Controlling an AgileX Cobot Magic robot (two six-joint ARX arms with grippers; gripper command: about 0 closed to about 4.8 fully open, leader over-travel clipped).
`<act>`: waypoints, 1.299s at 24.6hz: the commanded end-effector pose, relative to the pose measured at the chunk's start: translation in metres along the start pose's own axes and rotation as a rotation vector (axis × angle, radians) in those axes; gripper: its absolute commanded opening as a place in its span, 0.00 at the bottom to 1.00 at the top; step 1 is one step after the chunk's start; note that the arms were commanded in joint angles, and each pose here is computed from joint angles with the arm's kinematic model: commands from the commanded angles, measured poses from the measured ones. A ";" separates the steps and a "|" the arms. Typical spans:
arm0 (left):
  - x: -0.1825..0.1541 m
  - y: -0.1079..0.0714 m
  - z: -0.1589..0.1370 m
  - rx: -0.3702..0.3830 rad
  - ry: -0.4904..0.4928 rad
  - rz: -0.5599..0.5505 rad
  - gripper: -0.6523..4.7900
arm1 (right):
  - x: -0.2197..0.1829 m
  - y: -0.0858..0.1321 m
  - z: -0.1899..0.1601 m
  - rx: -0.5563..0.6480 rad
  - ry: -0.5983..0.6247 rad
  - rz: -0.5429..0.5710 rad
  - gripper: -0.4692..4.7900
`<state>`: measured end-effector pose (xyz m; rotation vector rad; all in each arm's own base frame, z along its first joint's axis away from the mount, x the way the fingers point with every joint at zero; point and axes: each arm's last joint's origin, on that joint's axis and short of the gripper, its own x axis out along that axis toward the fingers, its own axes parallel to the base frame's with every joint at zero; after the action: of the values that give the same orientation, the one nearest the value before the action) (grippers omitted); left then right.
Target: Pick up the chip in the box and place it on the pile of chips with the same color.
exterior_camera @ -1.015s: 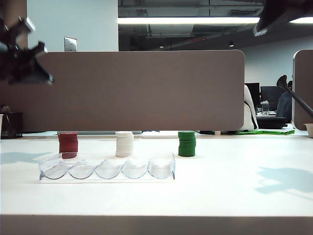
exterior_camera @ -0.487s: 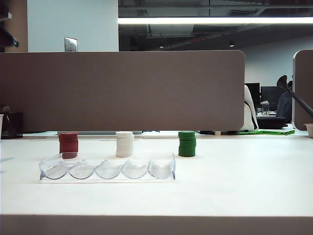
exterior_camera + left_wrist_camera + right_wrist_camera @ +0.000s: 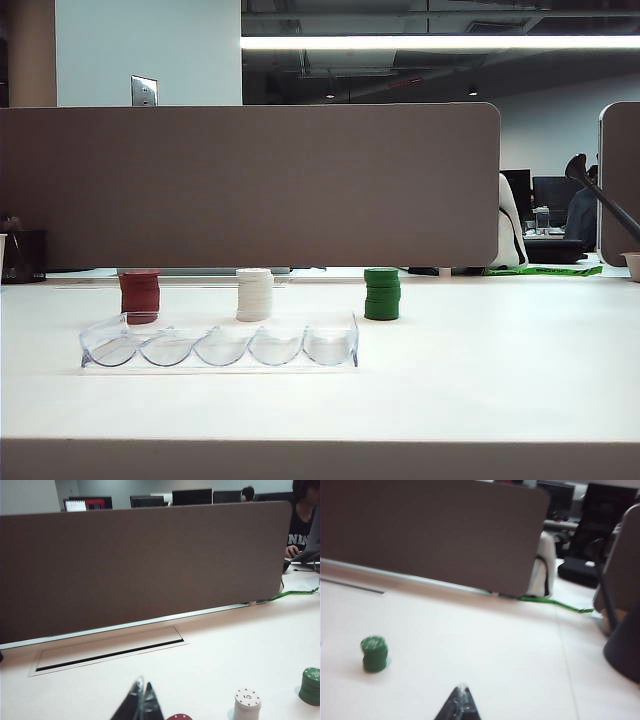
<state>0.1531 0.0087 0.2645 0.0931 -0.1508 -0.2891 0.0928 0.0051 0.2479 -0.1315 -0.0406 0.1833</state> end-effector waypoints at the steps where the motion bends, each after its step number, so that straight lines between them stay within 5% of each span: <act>1: -0.010 -0.004 0.002 0.004 -0.001 0.033 0.11 | 0.000 0.002 -0.006 0.007 0.006 0.020 0.08; 5: -0.023 -0.008 0.006 0.051 0.008 0.077 0.11 | 0.000 0.002 -0.013 0.053 0.000 0.011 0.08; 20: -0.043 -0.018 0.002 0.008 0.083 0.113 0.11 | -0.015 0.002 -0.026 0.075 -0.056 -0.137 0.08; 32: -0.035 -0.052 -0.021 0.012 0.125 0.137 0.11 | -0.008 0.003 -0.042 0.118 -0.075 -0.121 0.08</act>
<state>0.1088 -0.0285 0.2324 0.1010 -0.0050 -0.1778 0.0868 0.0016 0.2026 -0.0166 -0.0670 0.0682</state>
